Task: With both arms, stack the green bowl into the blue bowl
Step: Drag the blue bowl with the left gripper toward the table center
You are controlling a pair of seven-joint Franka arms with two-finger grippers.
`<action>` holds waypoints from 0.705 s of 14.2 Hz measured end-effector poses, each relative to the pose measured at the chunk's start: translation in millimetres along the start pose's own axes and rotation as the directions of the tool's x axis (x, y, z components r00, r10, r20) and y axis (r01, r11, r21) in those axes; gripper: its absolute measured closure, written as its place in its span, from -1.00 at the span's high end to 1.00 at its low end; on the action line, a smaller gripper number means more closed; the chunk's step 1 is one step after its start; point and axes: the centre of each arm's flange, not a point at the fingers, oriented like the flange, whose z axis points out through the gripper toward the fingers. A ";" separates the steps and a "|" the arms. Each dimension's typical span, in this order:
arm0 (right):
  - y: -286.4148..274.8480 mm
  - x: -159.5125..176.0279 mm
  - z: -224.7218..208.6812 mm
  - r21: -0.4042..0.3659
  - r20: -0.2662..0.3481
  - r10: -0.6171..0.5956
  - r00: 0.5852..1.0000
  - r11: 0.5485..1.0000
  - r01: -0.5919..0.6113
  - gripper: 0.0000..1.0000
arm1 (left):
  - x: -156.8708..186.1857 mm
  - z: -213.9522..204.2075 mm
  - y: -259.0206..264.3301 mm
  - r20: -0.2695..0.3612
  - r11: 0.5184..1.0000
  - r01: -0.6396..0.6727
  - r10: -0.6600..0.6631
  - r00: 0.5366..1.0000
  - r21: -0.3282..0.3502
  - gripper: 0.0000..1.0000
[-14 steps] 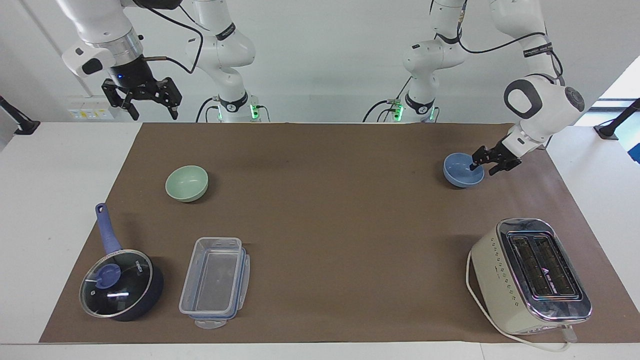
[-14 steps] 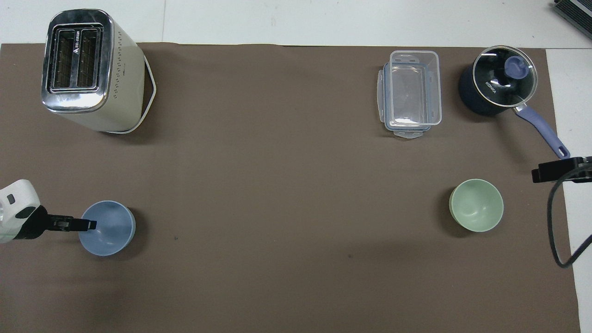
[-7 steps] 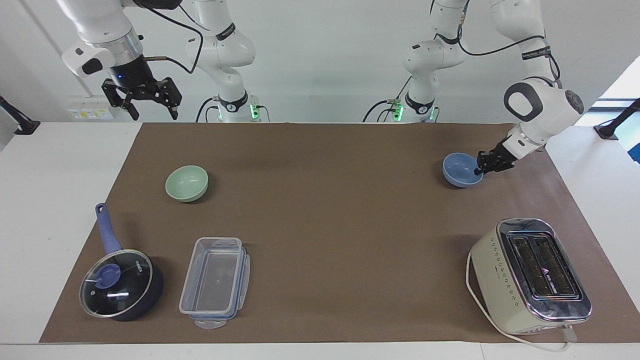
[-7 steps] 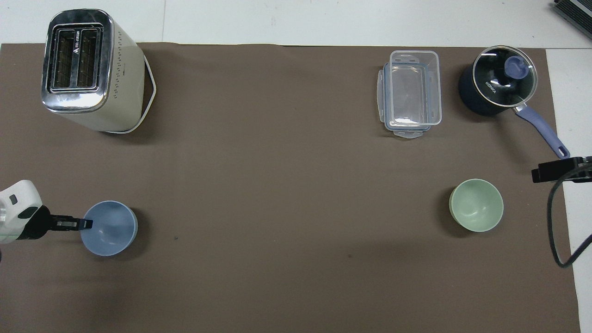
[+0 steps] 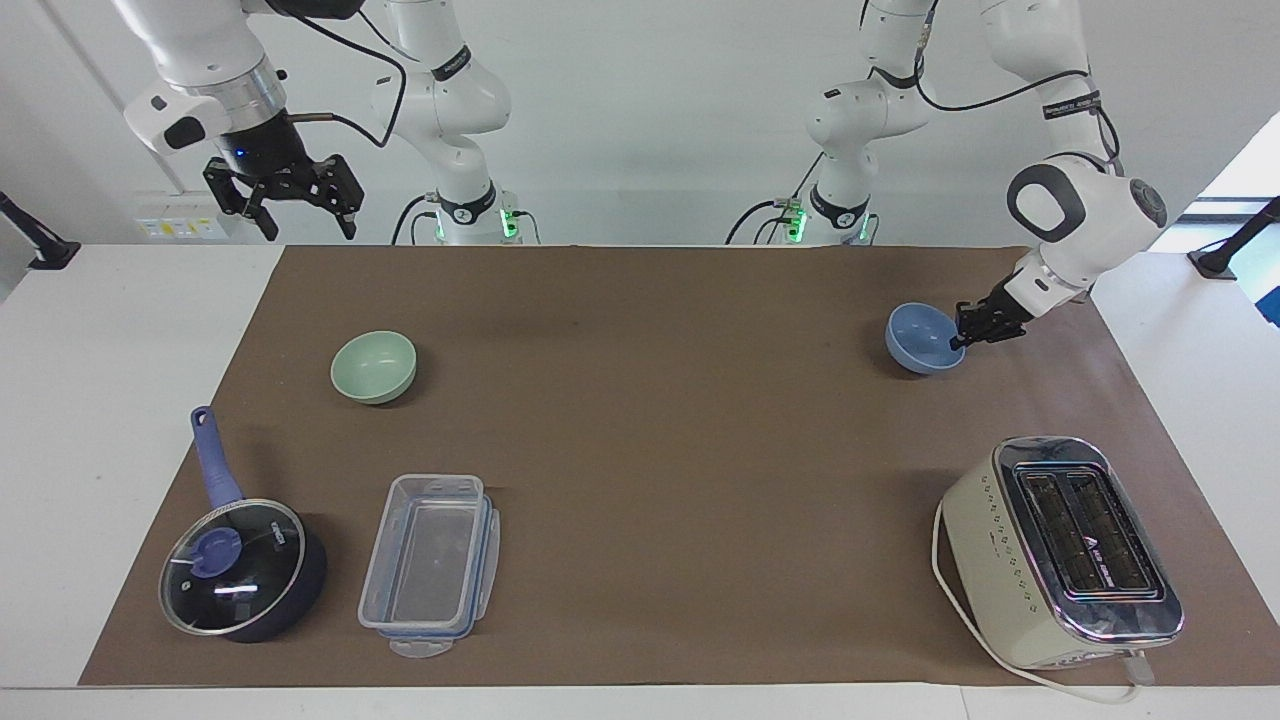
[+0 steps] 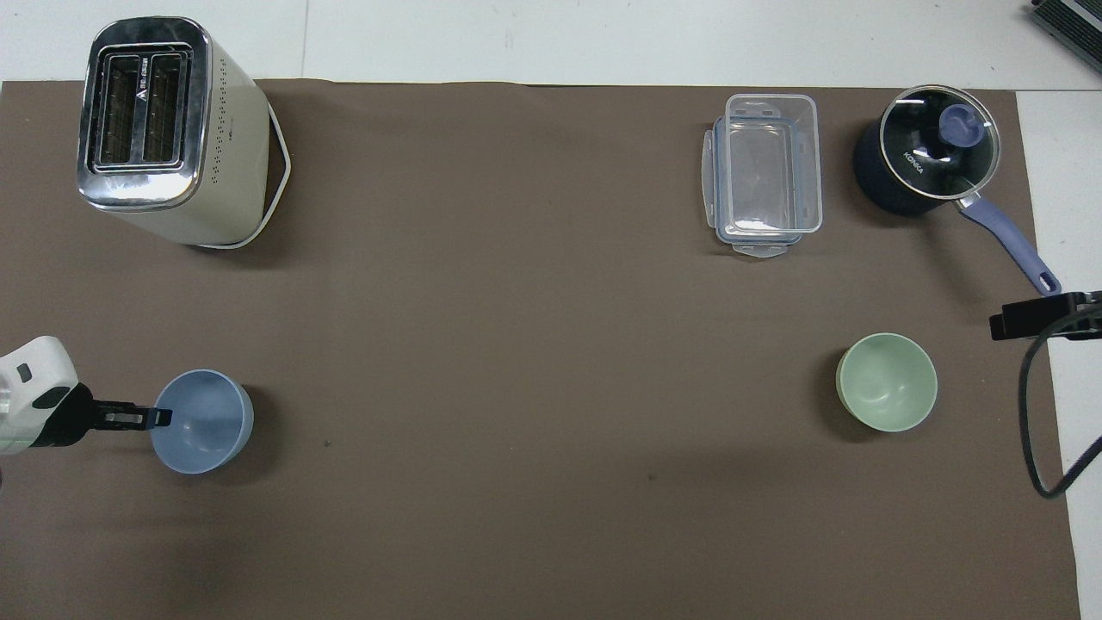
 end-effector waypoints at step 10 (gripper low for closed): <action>0.0 0.0 0.0 0.000 0.000 0.000 1.000 1.000 0.000 1.00 | 12.9 -31.1 97.7 -0.036 0.995 -0.095 0.096 0.995 0.022 -0.92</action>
